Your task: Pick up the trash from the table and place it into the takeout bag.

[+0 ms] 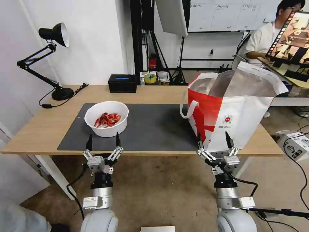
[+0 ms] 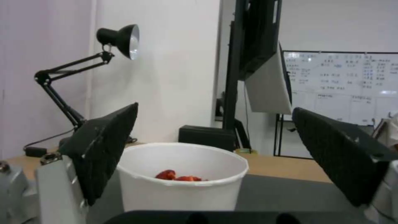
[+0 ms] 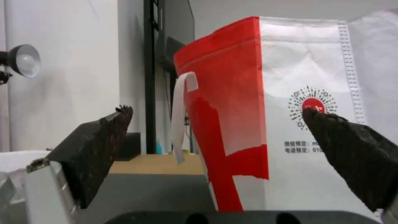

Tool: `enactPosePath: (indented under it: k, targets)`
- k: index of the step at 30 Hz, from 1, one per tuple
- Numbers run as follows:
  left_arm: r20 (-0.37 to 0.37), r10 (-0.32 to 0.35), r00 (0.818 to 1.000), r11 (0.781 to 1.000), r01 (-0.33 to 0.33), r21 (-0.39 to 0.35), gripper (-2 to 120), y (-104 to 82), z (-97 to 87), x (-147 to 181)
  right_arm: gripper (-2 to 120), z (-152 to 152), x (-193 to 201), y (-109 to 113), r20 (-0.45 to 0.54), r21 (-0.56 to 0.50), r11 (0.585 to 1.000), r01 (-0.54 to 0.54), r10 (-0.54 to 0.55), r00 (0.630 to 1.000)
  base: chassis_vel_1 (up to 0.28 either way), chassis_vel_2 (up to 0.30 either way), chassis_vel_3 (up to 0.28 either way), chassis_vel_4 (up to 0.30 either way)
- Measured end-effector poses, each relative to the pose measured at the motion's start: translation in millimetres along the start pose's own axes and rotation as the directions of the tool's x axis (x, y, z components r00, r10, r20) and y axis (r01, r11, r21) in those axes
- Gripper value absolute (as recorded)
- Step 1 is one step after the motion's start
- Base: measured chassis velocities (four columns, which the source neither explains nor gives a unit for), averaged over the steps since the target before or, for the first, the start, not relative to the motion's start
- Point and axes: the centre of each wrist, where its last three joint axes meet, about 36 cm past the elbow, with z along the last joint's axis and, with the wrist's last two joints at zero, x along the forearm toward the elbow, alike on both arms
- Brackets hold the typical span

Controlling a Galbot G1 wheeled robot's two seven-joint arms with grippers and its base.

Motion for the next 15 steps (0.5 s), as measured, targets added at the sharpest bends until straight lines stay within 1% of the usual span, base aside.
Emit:
enactPosePath:
  k: [8, 15]
  targets:
    - [-0.018, -0.009, 1.000, 1.000, 0.008, -0.002, 100, 3.1, -8.3, -13.0, 100, -1.0, -0.4, 0.5, 0.003, 0.005, 1.000, 0.002, -0.002, 1.000, 0.000, 0.000, 0.000, 0.000]
    - [-0.040, -0.004, 0.999, 1.000, 0.003, -0.011, 100, 6.1, -9.2, -26.2, 100, -0.7, -0.4, 1.1, 0.003, 0.009, 1.000, -0.001, 0.001, 1.000, 0.000, 0.000, 0.000, 0.000]
